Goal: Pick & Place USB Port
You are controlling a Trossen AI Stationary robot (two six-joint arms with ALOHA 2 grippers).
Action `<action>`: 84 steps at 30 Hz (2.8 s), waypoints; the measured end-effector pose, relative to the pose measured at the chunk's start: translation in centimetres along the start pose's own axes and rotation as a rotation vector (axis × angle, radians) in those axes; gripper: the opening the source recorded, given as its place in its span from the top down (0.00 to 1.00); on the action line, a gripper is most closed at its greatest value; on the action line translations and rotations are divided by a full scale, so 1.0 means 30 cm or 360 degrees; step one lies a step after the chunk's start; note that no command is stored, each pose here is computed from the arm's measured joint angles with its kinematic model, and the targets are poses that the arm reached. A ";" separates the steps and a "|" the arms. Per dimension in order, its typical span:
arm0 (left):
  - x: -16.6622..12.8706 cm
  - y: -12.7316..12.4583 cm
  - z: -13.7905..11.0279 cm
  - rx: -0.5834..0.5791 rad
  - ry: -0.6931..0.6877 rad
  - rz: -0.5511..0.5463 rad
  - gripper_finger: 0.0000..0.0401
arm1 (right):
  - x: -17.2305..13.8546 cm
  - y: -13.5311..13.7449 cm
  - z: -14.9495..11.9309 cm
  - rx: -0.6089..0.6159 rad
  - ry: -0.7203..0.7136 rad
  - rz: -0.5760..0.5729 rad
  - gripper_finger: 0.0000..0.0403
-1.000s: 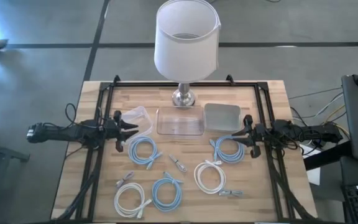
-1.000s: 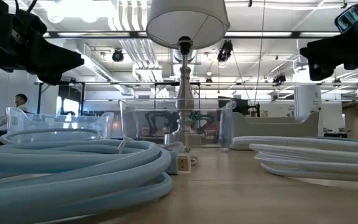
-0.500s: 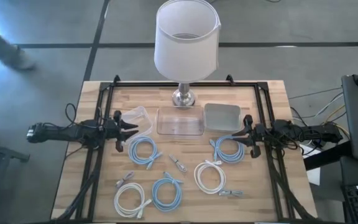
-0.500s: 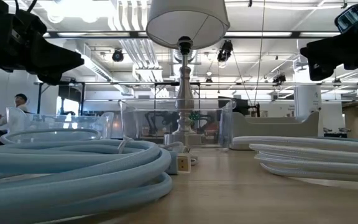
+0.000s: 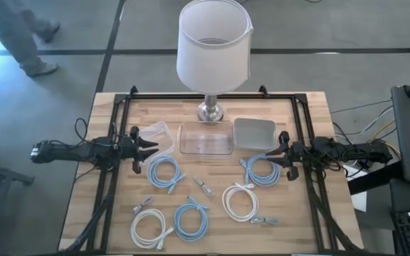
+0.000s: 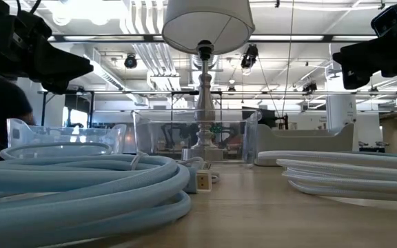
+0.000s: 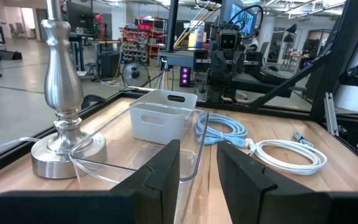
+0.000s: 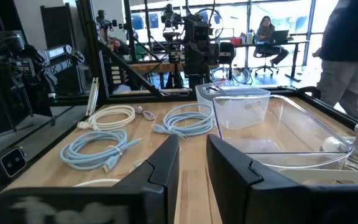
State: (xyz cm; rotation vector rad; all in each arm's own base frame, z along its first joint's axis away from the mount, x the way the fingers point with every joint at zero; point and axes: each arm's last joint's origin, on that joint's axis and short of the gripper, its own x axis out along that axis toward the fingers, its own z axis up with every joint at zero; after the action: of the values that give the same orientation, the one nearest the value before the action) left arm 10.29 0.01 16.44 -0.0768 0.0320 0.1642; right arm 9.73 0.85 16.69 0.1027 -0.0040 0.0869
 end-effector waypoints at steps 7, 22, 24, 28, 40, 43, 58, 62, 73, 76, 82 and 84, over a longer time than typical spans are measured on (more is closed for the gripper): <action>0.000 0.000 0.000 0.0000 0.0000 0.0000 0.72 | 0.000 0.000 0.000 0.0001 0.0000 0.0000 0.83; 0.000 0.000 0.000 0.0000 -0.0001 0.0002 0.72 | 0.000 0.000 0.000 0.0000 0.0000 0.0000 0.79; 0.000 0.000 0.000 0.0000 -0.0001 0.0001 0.72 | 0.000 0.000 0.000 0.0001 0.0000 0.0000 0.80; 0.000 0.000 0.000 0.0000 0.0000 0.0002 0.72 | 0.000 0.000 0.000 0.0000 0.0000 -0.0001 0.82; 0.000 0.000 0.000 0.0000 0.0000 0.0001 0.72 | 0.000 0.000 0.000 0.0000 0.0000 -0.0001 0.81; 0.000 0.000 0.000 0.0000 -0.0001 0.0001 0.72 | 0.000 0.000 0.000 0.0002 0.0000 0.0000 0.80; 0.000 0.000 0.000 0.0000 -0.0001 0.0001 0.72 | 0.000 0.000 0.000 0.0002 0.0000 0.0000 0.83; 0.000 0.000 0.000 0.0001 -0.0001 0.0000 0.72 | 0.000 0.000 0.000 0.0002 0.0000 0.0000 0.83; 0.000 0.000 0.000 0.0046 -0.0002 0.0001 0.72 | 0.000 0.000 0.000 0.0000 0.0000 -0.0001 0.79; 0.000 0.000 0.000 0.0048 -0.0002 0.0001 0.72 | 0.000 0.000 0.000 0.0002 0.0000 0.0000 0.79; 0.000 0.006 0.004 0.0144 -0.0019 0.0102 0.72 | 0.000 0.000 0.000 0.0000 0.0000 0.0000 0.81; -0.001 0.015 0.008 0.0161 -0.0038 0.0253 0.72 | 0.000 0.000 0.000 0.0001 0.0000 -0.0001 0.82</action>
State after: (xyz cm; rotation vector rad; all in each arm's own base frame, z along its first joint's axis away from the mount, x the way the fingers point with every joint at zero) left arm 10.18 0.46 16.63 0.0290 0.0223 0.3218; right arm 9.74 0.85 16.68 0.1036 -0.0037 0.0866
